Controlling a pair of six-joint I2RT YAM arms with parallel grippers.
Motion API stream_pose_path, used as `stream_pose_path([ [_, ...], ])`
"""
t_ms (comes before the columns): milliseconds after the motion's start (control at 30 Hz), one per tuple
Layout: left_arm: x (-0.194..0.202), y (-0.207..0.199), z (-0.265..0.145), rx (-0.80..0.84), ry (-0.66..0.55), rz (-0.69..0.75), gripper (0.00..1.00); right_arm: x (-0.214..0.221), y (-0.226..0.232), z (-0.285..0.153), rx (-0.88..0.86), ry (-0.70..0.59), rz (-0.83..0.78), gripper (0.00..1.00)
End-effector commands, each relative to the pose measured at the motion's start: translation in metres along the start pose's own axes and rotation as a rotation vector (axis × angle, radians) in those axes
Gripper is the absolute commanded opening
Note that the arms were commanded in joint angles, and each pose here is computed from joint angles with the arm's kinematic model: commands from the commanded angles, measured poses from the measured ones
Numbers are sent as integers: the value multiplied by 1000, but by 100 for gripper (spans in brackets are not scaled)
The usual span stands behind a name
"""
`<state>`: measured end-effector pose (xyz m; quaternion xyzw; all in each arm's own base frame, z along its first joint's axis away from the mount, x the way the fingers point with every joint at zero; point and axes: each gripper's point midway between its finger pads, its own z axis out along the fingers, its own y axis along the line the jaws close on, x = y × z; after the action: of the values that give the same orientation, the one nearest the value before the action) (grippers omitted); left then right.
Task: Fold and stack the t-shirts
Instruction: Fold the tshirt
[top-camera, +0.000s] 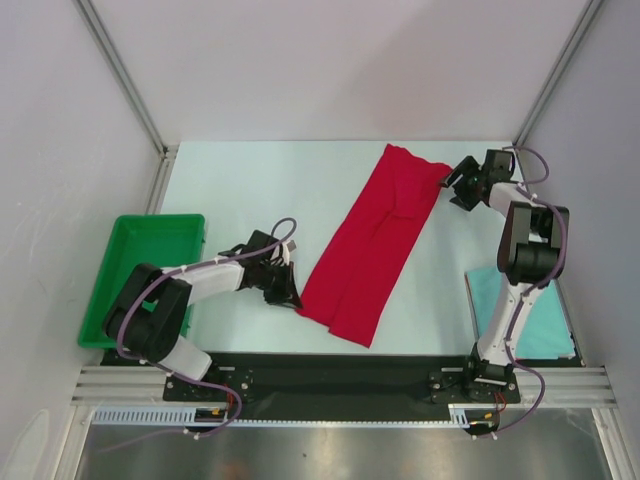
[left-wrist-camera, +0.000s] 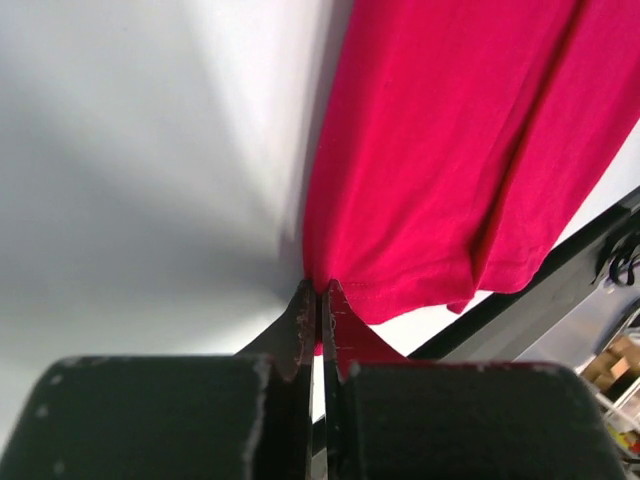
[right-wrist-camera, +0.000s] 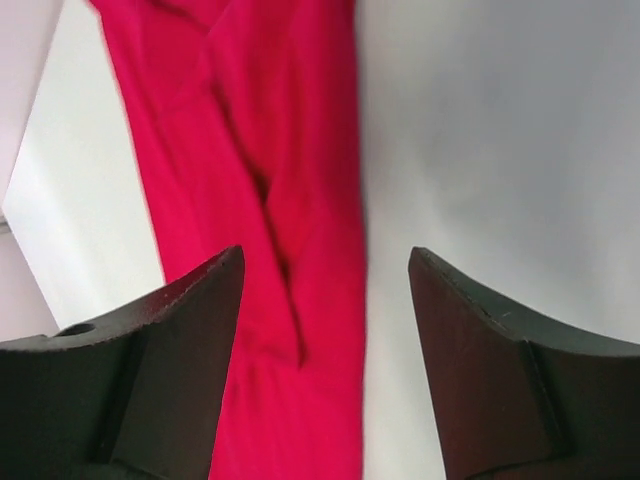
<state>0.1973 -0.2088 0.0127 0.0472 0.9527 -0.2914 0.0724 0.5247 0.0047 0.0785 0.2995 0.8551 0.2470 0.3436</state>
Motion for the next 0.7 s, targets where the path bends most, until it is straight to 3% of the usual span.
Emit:
stream_pose_path([
  [0, 21, 12, 1, -48, 29, -70, 0, -35, 9, 31, -46, -78, -23, 72],
  [267, 38, 11, -8, -26, 10, -140, 0, -40, -10, 84, -40, -57, 98, 66],
  [433, 46, 6, -10, 9, 15, -178, 0, -41, -9, 110, -59, -77, 163, 54],
  [533, 48, 4, -12, 24, -9, -198, 0, -35, -2, 132, -78, -31, 175, 37],
  [567, 46, 2, -12, 33, -22, -198, 0, -29, 5, 137, -89, -15, 174, 28],
  [667, 48, 3, -11, 46, -48, -213, 0, -30, 16, 154, -92, -44, 161, 10],
])
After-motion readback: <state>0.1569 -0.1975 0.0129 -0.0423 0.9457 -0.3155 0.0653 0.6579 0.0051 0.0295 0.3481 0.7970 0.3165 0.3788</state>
